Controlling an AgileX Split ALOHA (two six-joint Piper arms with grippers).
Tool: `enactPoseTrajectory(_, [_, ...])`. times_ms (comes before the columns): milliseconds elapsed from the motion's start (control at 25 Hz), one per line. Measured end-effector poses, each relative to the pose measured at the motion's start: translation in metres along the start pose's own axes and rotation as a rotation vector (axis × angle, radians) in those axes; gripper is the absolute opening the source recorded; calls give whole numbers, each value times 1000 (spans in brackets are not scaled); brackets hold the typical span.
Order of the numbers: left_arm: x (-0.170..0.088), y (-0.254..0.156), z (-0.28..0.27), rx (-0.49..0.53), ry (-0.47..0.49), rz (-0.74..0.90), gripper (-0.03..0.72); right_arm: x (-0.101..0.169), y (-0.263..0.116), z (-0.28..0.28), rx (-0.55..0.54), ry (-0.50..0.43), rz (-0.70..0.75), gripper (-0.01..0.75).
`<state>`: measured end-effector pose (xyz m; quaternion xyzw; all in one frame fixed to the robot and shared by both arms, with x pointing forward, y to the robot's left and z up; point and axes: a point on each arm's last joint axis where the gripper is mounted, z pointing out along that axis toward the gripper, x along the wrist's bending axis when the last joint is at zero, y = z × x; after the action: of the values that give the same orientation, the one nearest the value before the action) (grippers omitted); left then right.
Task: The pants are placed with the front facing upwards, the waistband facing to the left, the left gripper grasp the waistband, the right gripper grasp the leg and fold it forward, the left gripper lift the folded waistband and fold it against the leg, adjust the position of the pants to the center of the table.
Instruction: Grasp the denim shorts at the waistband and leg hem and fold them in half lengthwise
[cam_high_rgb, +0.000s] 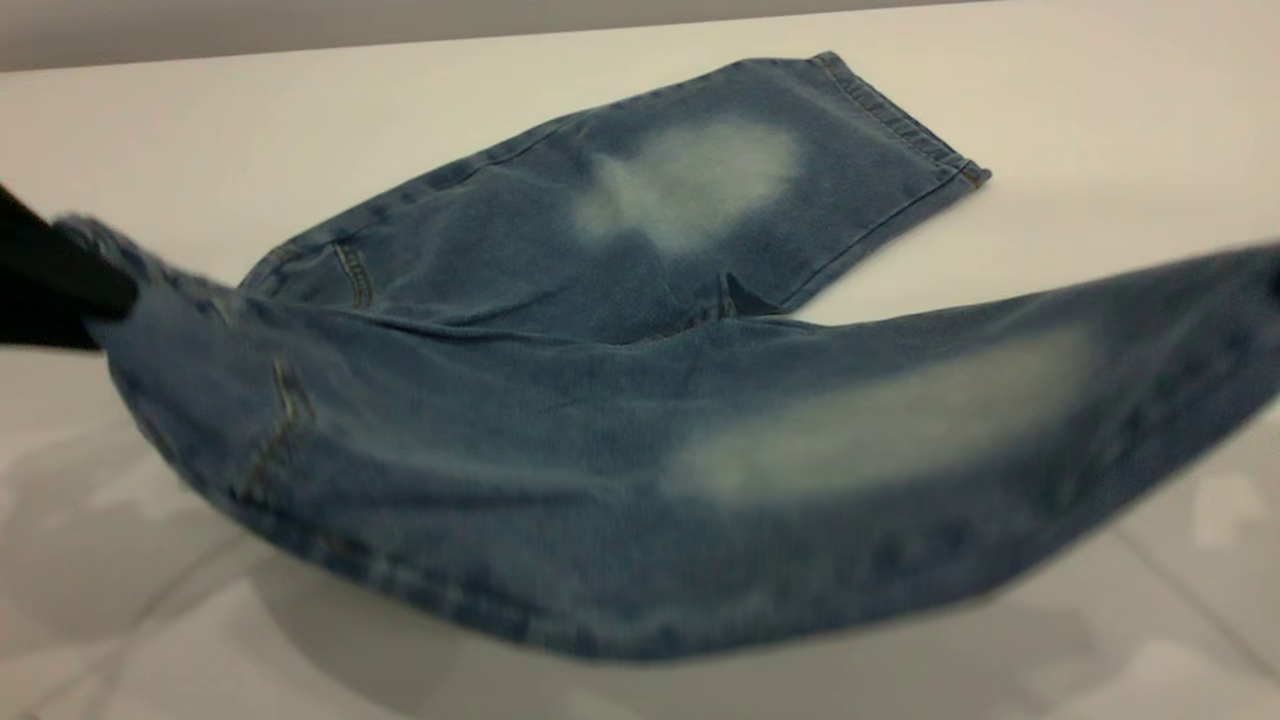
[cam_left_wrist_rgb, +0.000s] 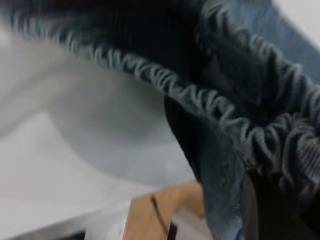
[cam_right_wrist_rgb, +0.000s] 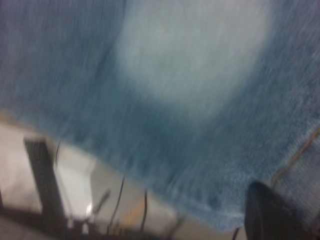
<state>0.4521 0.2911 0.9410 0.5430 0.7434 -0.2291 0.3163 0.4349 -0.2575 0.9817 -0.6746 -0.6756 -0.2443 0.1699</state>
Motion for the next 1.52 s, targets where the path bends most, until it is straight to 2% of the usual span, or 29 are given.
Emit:
enactPoseTrajectory(360, [-10,9,-3,-113,-91,-70,120,16,39,-20,-132,38,-23,26])
enactPoseTrajectory(560, [-15,20,-6,-234,-152,-126,119,15,68,-17,-179,63,-22,26])
enactPoseTrajectory(840, [-14,32,-8,-353,-175,-214,119,9,111,-2,-223,138,9,26])
enactPoseTrajectory(1160, [-1,44,-4,-445,-132,-323,119,9,164,22,-267,215,64,26])
enactPoseTrajectory(1400, [15,55,2,-526,-87,-417,119,17,199,55,-282,225,61,26])
enactPoseTrajectory(1520, [21,59,7,-526,-73,-408,119,21,213,72,-287,239,66,26])
